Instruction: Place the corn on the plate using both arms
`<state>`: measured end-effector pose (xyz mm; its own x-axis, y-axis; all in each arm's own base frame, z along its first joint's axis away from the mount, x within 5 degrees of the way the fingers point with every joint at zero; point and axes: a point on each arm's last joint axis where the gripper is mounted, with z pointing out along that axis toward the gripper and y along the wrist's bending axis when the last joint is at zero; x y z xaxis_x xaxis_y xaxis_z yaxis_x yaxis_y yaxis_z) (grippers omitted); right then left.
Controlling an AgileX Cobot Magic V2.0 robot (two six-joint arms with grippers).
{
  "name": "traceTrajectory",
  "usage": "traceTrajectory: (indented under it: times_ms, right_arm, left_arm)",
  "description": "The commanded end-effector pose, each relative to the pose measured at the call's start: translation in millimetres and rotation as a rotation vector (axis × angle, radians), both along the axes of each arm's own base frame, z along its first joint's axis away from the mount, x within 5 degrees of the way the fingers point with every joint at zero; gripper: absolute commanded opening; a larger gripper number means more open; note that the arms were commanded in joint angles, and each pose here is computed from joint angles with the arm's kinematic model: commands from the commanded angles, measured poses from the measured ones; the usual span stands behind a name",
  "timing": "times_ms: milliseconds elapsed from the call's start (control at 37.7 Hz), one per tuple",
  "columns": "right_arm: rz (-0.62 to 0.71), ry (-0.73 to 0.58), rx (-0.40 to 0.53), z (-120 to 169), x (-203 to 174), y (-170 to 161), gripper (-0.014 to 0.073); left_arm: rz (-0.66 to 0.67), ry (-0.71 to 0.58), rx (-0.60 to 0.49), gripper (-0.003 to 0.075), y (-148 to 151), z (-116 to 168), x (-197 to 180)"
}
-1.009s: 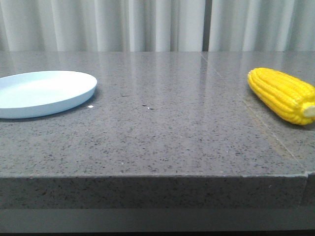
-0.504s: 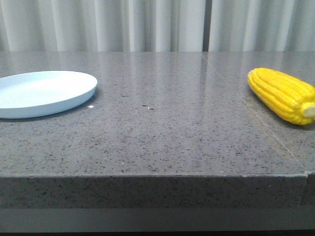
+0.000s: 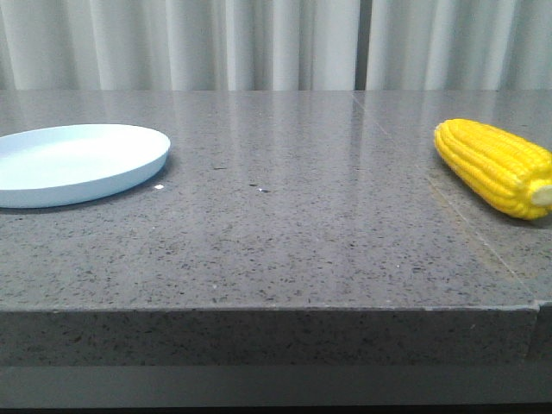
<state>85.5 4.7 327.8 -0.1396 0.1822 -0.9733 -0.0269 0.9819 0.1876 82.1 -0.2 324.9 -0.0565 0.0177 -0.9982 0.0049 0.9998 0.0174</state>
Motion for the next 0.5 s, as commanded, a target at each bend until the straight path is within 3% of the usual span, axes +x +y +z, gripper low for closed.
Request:
traceTrajectory:
  times_ms: [0, 159, 478]
  right_arm:
    - [-0.018, -0.108, -0.007, 18.3, 1.2, -1.7, 0.0662]
    - [-0.018, -0.108, -0.007, 18.3, 1.2, -1.7, 0.0662]
    - [-0.018, -0.108, -0.007, 18.3, 1.2, -1.7, 0.0662]
  left_arm:
    - [-0.003, -0.099, -0.001, 0.0671, -0.3, 17.7, 1.6]
    - [-0.01, 0.001, -0.015, 0.0671, -1.4, 19.1, 20.7]
    - [-0.144, 0.353, 0.016, 0.0671, -29.1, 41.9, 99.7]
